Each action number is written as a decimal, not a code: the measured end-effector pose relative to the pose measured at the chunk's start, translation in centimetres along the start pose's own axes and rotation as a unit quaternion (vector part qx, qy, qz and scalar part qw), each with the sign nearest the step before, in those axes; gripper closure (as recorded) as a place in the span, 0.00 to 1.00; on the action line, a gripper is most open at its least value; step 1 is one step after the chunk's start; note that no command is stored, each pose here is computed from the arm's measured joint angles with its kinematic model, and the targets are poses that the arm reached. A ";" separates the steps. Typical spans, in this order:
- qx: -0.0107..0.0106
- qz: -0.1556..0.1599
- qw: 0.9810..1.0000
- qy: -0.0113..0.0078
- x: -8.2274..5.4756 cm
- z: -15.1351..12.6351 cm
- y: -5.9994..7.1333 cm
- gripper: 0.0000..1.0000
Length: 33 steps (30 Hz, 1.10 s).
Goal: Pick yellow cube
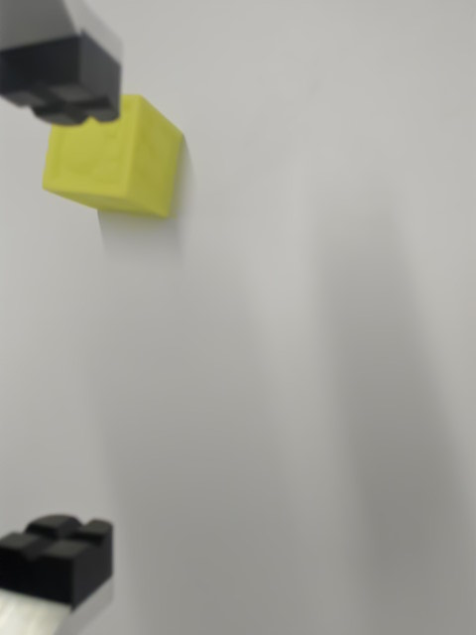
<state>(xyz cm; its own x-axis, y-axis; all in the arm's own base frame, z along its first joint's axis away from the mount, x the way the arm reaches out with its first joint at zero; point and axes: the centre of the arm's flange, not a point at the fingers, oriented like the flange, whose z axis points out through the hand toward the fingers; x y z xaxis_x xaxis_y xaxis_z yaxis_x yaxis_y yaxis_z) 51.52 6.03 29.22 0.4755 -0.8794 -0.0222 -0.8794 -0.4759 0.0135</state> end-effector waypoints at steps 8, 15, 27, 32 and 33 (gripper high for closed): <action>0.001 0.014 1.000 0.002 -2.2 2.0 0.0 0.00; 0.002 0.027 1.000 0.003 -4.1 3.9 0.1 0.00; 0.004 0.049 0.999 0.005 -7.4 6.9 0.2 0.00; 0.005 0.058 0.998 0.006 -8.8 8.2 0.2 0.00; 0.005 0.060 0.998 0.006 -9.1 8.5 0.2 0.00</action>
<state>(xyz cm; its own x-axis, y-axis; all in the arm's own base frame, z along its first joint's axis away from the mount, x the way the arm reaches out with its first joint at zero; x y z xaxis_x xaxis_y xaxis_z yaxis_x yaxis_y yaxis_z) 46.82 14.00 20.95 0.3675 -0.9300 -0.0088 -0.9300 -0.3676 0.0059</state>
